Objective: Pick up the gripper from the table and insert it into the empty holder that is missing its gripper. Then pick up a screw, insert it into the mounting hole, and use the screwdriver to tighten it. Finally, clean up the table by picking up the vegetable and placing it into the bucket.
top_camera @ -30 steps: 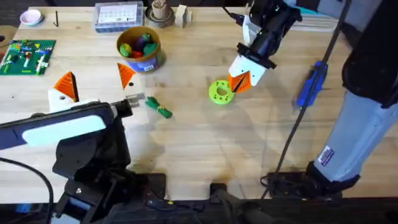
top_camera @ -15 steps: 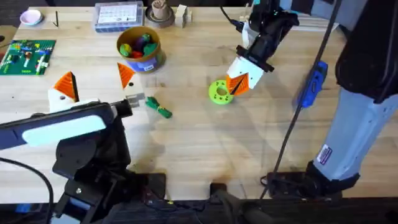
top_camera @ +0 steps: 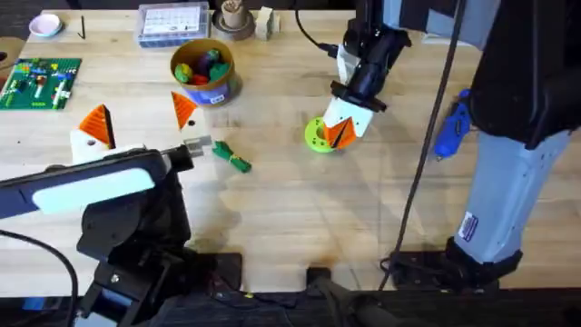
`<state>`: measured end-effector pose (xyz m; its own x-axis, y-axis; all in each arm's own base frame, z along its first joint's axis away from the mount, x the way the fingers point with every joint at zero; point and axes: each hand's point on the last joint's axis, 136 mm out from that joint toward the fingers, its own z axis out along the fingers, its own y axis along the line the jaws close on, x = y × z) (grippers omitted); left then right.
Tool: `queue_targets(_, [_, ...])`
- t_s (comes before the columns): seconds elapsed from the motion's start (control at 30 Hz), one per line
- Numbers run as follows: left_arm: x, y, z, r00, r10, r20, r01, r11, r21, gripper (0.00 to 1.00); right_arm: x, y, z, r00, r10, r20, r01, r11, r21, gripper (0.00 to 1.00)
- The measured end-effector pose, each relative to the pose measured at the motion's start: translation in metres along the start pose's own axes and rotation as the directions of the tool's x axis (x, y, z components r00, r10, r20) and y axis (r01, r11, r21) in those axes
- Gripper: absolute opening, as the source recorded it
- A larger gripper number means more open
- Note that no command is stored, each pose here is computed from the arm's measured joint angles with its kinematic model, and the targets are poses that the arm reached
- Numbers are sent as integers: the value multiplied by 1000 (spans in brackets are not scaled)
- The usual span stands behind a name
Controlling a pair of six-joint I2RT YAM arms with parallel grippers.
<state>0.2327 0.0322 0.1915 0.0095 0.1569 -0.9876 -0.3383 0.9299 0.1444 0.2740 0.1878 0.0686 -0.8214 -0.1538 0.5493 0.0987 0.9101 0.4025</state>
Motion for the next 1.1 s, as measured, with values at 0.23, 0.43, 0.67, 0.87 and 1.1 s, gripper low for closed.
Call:
queue_targets(0.23, [0, 0, 0, 1000, 0, 0, 0, 1000, 0, 993, -1, 0, 0, 1000, 12, 4, -12, 1000, 0, 6])
queue_targets(0.43, [0, 0, 0, 1000, 0, 0, 0, 1000, 0, 993, -7, 0, 0, 1000, 2, 26, -2, 1000, 0, 6])
queue_targets(0.67, [0, 0, 0, 1000, 0, 0, 0, 1000, 0, 993, -9, -3, 0, 999, 7, 37, -7, 1000, 23, 6])
queue_targets(0.87, [0, 0, 0, 1000, 0, 0, 0, 1000, 0, 993, -9, -4, 0, 999, 12, 37, -13, 1000, 25, 6])
queue_targets(1.1, [0, 0, 0, 1000, 0, 0, 0, 1000, 0, 993, -9, -4, 0, 999, 13, 37, -14, 1000, 24, 6])
